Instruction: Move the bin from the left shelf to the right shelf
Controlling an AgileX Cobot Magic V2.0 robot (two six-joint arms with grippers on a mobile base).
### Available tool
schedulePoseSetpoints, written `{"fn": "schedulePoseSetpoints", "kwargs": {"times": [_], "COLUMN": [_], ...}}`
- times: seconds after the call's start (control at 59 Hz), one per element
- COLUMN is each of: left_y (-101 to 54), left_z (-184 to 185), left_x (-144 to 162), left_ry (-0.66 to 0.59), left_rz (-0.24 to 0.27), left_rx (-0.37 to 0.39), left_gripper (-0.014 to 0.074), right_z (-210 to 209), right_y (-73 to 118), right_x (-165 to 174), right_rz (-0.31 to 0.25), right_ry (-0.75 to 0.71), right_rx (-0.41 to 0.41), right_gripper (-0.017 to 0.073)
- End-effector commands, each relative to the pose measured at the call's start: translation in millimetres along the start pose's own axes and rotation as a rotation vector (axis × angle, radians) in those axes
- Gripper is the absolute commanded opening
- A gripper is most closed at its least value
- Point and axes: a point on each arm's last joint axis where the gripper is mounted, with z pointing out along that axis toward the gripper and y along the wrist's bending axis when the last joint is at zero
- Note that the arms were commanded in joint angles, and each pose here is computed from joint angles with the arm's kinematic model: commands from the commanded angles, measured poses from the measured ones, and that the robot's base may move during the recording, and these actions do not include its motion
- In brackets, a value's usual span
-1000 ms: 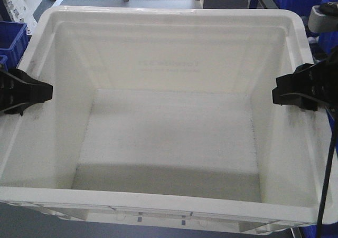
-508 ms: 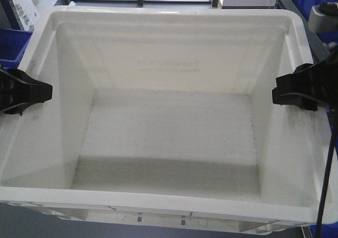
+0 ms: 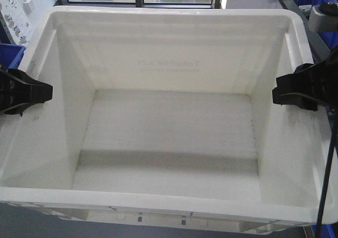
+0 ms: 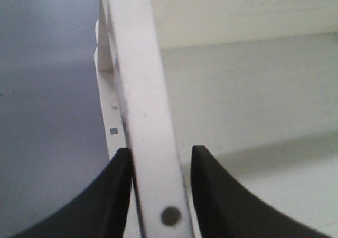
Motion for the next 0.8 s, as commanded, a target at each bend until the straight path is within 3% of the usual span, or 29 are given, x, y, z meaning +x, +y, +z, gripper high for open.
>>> {"fn": "schedulePoseSetpoints", "kwargs": {"times": [0.0,0.779], "left_y": [-8.7,-8.7], "left_z": [-16.7,-16.7], "left_x": [-16.4,-16.4], "left_ry": [-0.156,-0.156], "left_rz": [0.013,0.013], "left_rx": [0.041,0.041], "left_gripper": [-0.0006,-0.0006], "right_z": [-23.7,-23.7], "right_y": [7.8,7.8], "right_x": [-15.3,-15.3], "right_rz": [-0.069,-0.069], "right_ry": [-0.188,-0.188], "right_rx": [-0.03,-0.03], "right_gripper": [-0.0004,-0.0004]}}
